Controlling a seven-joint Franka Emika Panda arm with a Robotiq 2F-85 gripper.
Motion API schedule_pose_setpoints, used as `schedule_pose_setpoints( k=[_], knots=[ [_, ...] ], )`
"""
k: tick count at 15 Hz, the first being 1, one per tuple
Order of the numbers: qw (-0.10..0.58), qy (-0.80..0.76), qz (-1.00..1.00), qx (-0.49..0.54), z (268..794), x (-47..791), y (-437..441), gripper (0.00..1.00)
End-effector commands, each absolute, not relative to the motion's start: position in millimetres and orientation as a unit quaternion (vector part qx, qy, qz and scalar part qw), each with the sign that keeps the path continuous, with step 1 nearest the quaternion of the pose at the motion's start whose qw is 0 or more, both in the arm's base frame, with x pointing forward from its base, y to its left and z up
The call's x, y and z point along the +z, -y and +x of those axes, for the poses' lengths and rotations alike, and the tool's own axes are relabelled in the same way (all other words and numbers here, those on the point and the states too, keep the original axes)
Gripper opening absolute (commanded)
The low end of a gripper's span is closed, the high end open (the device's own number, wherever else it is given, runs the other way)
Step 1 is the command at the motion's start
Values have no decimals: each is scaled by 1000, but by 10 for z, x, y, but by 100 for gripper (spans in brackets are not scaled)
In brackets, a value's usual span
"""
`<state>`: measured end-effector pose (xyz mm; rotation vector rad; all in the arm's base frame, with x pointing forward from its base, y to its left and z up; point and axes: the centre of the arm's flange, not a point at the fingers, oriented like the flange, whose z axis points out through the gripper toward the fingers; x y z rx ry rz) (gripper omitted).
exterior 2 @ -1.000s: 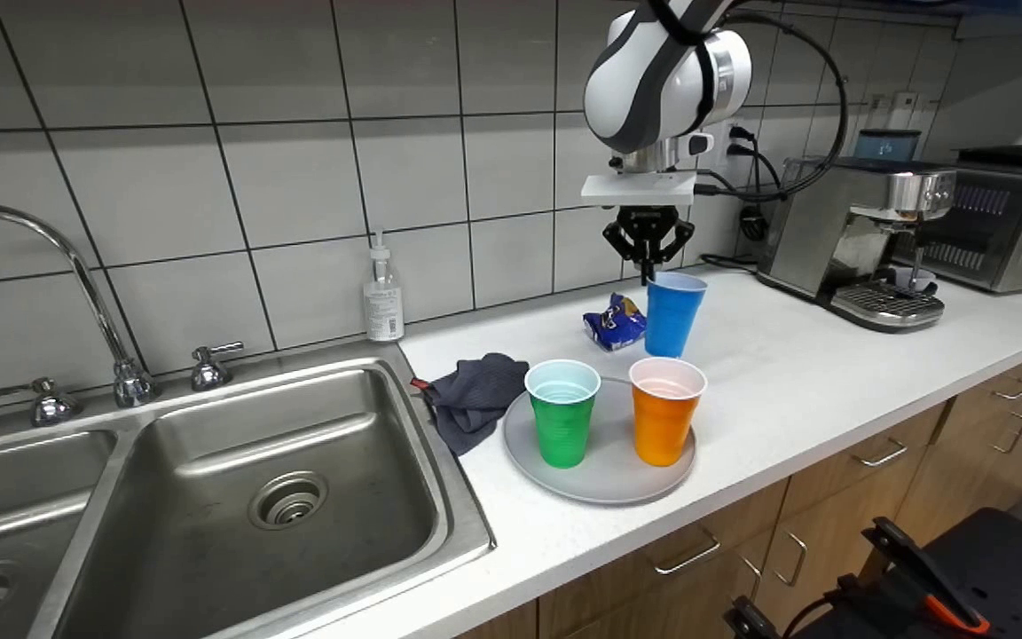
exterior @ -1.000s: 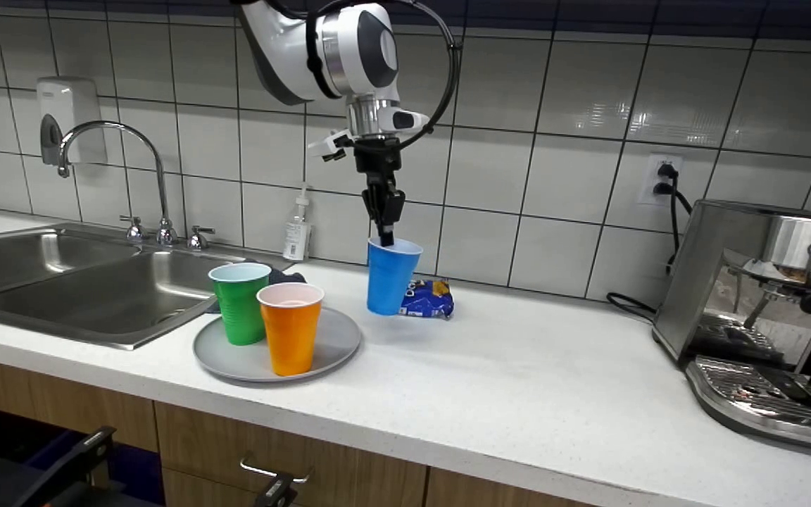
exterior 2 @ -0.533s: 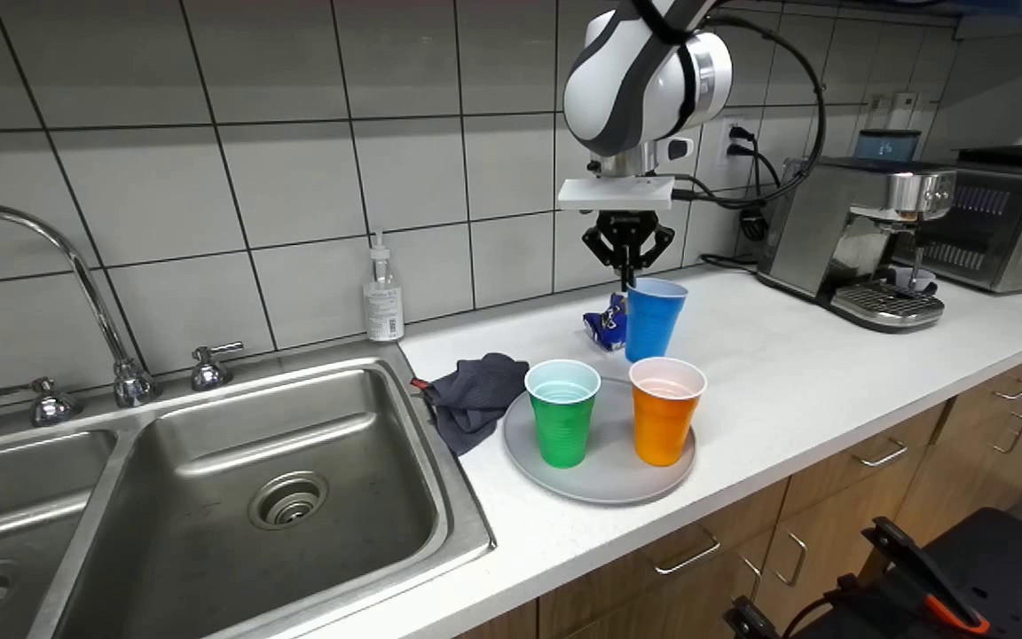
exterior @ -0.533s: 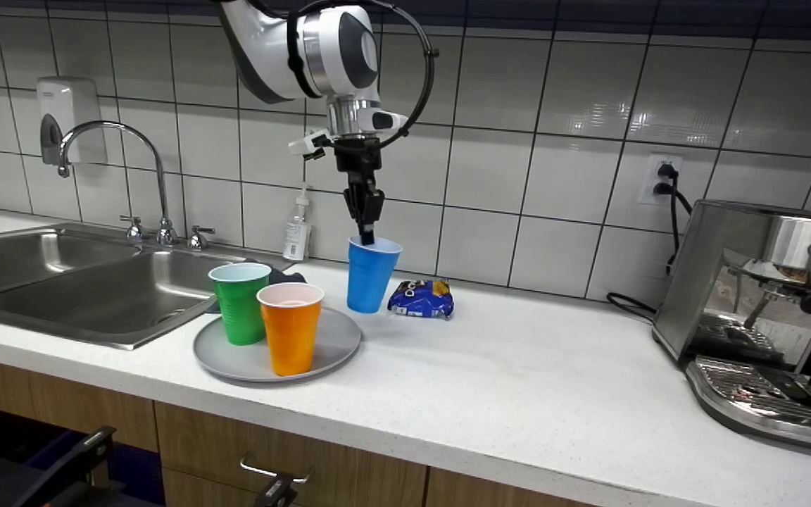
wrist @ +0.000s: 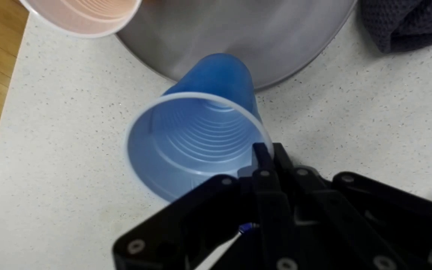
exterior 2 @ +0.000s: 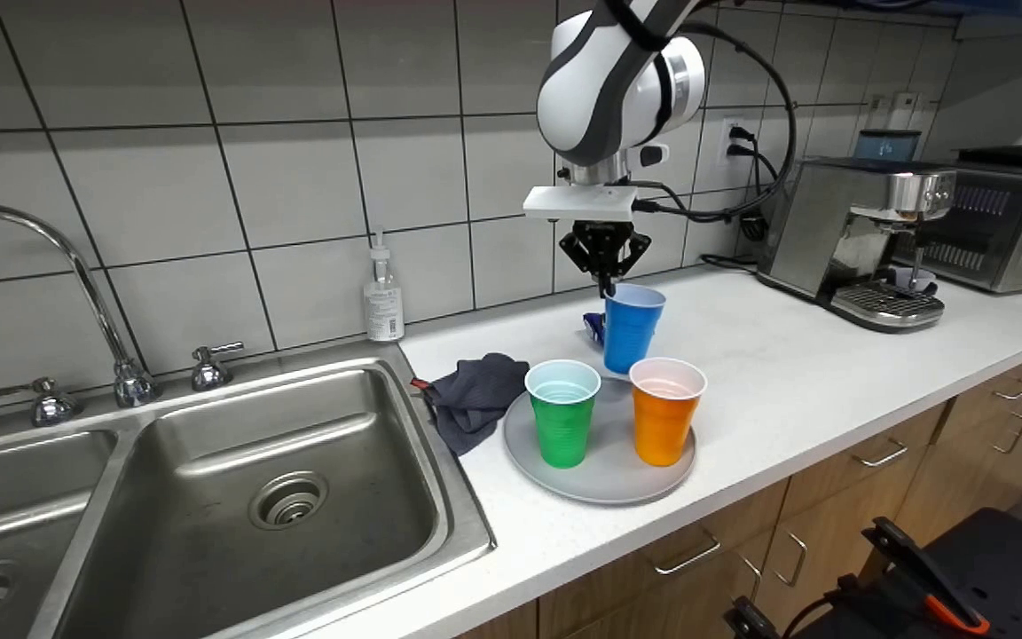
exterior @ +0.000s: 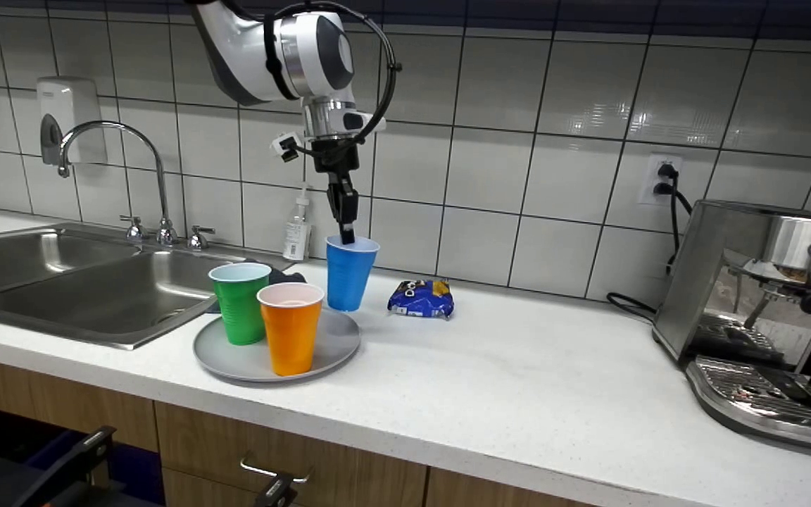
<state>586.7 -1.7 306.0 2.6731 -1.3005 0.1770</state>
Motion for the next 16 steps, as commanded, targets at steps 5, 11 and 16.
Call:
schedule_pose_setpoints(
  k=[5,11,16],
  knots=[
    [108,477,869,71,5858,2945,-274,1],
    [111,494,860,64,5858,2794,-417,1],
    [114,503,854,60,5865,2692,-499,1]
  ],
)
